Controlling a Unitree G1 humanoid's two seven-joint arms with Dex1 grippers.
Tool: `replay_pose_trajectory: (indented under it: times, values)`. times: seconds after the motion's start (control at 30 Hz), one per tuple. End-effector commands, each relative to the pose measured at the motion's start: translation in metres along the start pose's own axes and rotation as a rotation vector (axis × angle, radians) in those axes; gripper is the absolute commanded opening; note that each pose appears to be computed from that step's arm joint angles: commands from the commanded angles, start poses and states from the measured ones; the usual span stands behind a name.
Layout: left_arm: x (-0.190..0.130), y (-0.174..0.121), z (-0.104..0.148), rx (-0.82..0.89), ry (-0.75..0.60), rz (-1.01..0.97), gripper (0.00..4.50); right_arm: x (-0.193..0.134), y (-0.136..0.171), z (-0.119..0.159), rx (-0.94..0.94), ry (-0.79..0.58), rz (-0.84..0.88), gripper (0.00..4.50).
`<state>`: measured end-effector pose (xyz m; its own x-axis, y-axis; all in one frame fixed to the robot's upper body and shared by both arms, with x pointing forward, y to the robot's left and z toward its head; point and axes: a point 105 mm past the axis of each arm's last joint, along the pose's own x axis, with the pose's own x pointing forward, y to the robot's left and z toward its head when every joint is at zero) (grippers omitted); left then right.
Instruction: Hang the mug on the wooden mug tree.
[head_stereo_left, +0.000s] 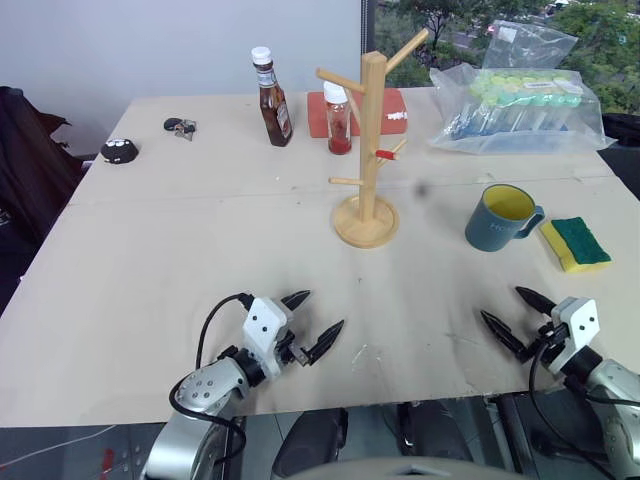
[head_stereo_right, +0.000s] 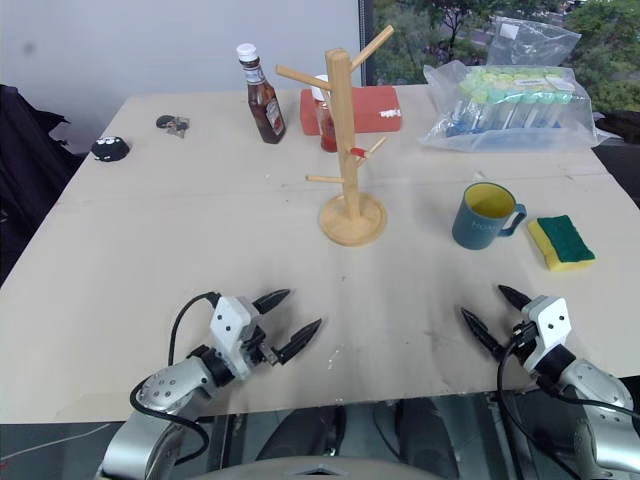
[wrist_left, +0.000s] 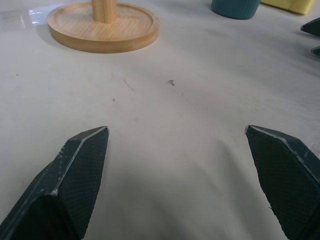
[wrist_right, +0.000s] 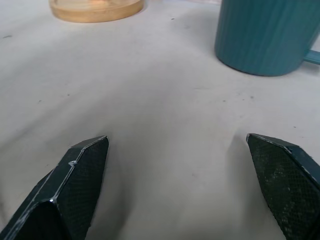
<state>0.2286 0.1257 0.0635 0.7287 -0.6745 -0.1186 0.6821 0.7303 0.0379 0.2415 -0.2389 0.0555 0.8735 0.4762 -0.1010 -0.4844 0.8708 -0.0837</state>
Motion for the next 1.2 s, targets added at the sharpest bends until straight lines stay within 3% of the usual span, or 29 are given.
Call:
replay_pose_trajectory:
  times: [0.03,0.3,0.5,0.97,1.2]
  values:
    - [0.004,-0.001,0.014,0.033,-0.05,-0.026,4.5,0.002,-0.023,0.021,-0.017,-0.086,-0.146,4.46]
    - [0.025,-0.016,0.062,0.084,-0.157,-0.22,4.5,0.02,-0.074,0.042,-0.094,-0.085,-0.441,4.46]
    - [0.035,-0.023,0.094,0.122,-0.194,-0.351,4.5,0.036,-0.093,0.047,-0.125,-0.077,-0.522,4.46]
    - [0.044,-0.026,0.129,0.165,-0.207,-0.421,4.5,0.071,-0.112,0.055,-0.065,-0.139,-0.416,4.46]
    - [0.046,-0.019,0.132,0.121,-0.225,-0.403,4.5,0.09,-0.111,0.057,-0.017,-0.164,-0.257,4.46]
